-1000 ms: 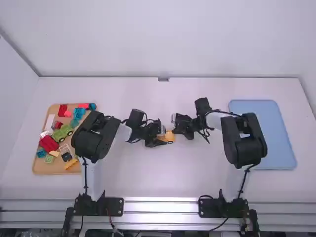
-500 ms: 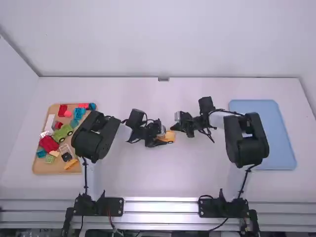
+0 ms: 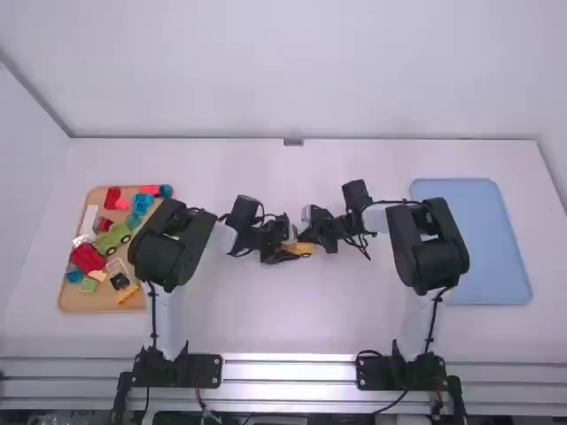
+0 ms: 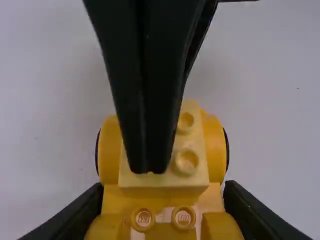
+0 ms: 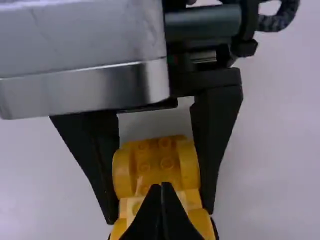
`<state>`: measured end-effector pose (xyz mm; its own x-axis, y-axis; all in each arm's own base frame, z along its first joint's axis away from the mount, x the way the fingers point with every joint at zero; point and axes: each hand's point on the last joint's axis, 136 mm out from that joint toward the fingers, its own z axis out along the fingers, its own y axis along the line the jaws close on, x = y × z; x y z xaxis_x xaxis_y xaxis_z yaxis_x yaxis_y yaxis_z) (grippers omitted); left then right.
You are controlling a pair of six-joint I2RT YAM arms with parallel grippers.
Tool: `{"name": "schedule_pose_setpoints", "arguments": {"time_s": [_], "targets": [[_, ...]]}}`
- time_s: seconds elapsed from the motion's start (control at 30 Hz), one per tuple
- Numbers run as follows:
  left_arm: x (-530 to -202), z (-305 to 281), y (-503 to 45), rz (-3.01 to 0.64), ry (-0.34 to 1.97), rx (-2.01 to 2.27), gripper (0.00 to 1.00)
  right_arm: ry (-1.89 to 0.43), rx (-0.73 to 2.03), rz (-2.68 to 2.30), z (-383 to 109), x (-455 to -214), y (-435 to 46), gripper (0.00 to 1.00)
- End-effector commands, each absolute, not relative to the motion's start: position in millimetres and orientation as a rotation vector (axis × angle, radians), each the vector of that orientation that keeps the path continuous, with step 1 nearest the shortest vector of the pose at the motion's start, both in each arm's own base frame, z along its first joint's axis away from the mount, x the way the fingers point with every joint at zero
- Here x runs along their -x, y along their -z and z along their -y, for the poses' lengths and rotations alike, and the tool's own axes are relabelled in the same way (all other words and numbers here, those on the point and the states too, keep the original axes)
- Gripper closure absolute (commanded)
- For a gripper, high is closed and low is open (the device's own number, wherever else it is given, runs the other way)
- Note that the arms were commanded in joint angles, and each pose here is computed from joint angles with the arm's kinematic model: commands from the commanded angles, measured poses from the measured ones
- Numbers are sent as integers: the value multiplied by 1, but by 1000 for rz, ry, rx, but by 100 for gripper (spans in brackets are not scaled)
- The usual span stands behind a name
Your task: Assemble lego blocks to make yellow taxi
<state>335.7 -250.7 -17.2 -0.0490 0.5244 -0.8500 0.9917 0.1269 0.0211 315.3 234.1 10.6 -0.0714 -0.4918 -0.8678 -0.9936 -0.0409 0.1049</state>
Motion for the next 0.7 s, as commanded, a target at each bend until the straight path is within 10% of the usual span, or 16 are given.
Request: {"name": "schedule_pose_setpoints", "arguments": {"time_s": [0.0, 0.43, 0.67], "targets": [[-326, 231, 57, -1852, 729, -1497, 68, -1042, 1594, -1793, -218, -300, 26, 100], [-330, 232, 53, -1873, 747, -1500, 68, -1031, 1534, -1868, -207, -284, 57, 100], [-328, 231, 56, -1867, 741, -1518, 70, -1038, 1606, -1527, -218, -316, -22, 100]]}}
